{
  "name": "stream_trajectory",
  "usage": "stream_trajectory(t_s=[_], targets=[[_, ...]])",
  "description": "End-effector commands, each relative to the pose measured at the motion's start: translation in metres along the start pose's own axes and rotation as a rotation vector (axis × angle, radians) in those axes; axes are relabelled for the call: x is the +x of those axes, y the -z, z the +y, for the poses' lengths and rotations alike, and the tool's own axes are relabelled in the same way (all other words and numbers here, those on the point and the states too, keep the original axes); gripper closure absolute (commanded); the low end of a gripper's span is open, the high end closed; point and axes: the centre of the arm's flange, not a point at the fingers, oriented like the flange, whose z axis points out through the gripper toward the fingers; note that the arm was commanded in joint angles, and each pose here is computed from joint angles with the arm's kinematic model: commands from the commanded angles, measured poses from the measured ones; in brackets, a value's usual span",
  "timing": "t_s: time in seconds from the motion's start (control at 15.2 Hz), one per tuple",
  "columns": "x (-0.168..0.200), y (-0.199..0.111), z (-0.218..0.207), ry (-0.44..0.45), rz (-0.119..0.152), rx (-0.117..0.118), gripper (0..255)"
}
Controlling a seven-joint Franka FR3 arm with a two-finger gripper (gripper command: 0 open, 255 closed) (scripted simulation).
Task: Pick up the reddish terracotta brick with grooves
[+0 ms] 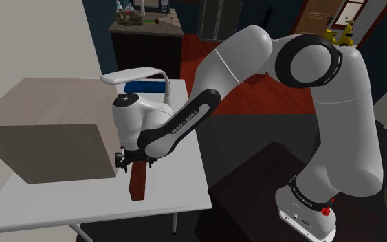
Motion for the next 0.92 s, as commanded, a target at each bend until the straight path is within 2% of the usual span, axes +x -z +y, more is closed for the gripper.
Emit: stream_trajectory(t_s=[0.0,0.59,0.86], targets=[[0.000,-0.003,0.001,0.000,0.000,0.000,255],[0.000,-0.002,0.000,0.000,0.000,0.000,255],[0.000,0.019,0.000,0.000,0.000,0.000,255]])
